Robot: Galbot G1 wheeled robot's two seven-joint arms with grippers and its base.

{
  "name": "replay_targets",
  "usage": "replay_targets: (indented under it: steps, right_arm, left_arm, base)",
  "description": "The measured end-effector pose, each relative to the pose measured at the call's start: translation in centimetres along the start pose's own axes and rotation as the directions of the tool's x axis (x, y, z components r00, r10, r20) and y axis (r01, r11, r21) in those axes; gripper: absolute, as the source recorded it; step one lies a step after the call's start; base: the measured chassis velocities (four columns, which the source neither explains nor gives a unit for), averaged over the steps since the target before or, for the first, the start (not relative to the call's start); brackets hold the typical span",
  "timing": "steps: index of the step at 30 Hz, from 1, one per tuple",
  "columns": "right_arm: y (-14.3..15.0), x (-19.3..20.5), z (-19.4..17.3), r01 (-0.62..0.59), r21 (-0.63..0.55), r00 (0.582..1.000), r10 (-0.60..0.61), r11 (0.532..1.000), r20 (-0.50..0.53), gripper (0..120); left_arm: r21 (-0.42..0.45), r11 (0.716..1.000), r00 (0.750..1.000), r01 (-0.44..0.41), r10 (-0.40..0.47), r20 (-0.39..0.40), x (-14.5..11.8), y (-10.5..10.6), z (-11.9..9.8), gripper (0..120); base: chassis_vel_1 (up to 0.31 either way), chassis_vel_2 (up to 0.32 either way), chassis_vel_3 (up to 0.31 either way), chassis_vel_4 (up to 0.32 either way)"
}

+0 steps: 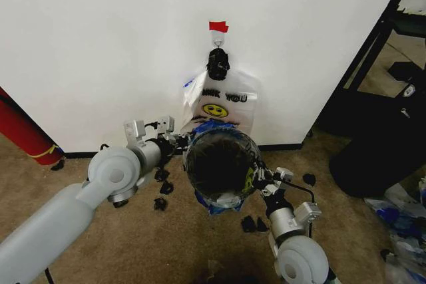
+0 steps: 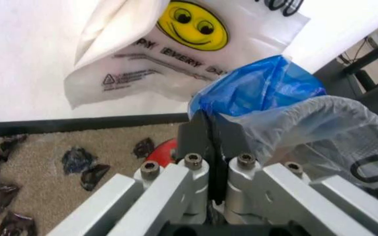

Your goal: Pick up the garbage bag from the wall and place it over the trash bin.

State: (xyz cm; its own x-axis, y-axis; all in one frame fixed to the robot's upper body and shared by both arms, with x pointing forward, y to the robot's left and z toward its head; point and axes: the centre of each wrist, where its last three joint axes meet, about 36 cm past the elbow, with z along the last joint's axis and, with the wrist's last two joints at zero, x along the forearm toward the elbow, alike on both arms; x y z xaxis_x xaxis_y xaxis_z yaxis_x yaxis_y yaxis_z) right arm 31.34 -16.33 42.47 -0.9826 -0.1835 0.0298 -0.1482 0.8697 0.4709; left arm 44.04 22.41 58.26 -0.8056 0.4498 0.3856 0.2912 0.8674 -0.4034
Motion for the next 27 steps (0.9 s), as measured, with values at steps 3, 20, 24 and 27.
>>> replay_targets:
  steps: [3,20,24,27]
  right_arm:
    - [0.0,0.0,0.0,0.000,0.001,1.000,0.000,1.000,0.000,1]
    - [0.1,-0.3,0.0,0.026,-0.017,1.000,-0.027,0.999,-0.003,1]
    - [0.3,-0.6,-0.1,0.031,-0.031,1.000,-0.031,0.999,0.003,1]
    - [0.5,-0.6,-0.3,0.034,-0.037,0.999,-0.034,0.999,0.004,1]
  left_arm:
    - [0.001,1.000,1.000,-0.001,0.001,0.002,0.0,-0.1,0.0,0]
    - [-0.004,0.997,0.997,0.076,-0.076,-0.033,-2.1,2.7,0.4,0]
    - [-0.011,0.998,0.997,0.065,-0.065,-0.048,-2.1,3.1,0.6,0]
    - [-0.011,0.999,0.997,0.042,-0.042,-0.059,-2.2,3.1,0.7,0]
  base:
    - [0.000,0.000,0.000,0.000]
    - [0.000,0.000,0.000,0.000]
    - [0.000,0.000,0.000,0.000]
    - [0.000,0.000,0.000,0.000]
